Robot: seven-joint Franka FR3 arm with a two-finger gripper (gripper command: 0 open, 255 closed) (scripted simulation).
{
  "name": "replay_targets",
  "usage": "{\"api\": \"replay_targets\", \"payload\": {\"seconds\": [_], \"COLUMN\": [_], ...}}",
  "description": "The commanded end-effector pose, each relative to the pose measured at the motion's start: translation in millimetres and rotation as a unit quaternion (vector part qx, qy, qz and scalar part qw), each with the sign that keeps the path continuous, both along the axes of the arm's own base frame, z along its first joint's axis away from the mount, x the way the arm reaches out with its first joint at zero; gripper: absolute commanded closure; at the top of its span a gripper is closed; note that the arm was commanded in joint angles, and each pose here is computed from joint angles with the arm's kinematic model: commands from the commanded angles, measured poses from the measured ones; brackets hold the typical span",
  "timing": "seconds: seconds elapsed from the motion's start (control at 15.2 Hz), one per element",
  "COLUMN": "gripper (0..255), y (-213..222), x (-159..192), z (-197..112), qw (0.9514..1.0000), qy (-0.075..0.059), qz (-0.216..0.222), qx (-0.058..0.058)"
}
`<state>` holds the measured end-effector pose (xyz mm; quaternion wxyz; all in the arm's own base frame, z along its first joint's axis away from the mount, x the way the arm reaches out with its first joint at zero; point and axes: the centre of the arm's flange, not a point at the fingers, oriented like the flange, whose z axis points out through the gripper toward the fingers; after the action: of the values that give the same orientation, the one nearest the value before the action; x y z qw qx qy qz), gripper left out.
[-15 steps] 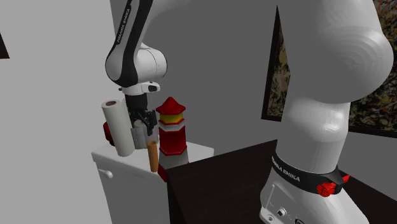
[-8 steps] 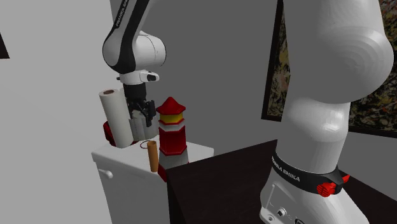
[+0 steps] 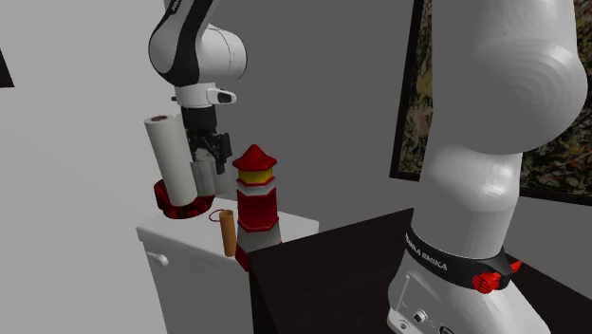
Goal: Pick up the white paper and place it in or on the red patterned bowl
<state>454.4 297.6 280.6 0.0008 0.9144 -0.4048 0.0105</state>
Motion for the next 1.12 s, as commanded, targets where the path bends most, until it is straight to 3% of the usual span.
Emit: {"api": "replay_targets", "payload": {"seconds": [0.0, 0.2, 1.06], "gripper": [255, 255, 255], "y": [0.6, 0.6, 58.0], "x": [-0.1, -0.1, 160.7], "z": [12.3, 27.6, 45.1], "qw": [1.0000, 1.0000, 1.0000], "qy": [0.000, 0.000, 0.000], "qz": [0.000, 0.000, 0.000], "qx": [0.000, 0.000, 0.000]}}
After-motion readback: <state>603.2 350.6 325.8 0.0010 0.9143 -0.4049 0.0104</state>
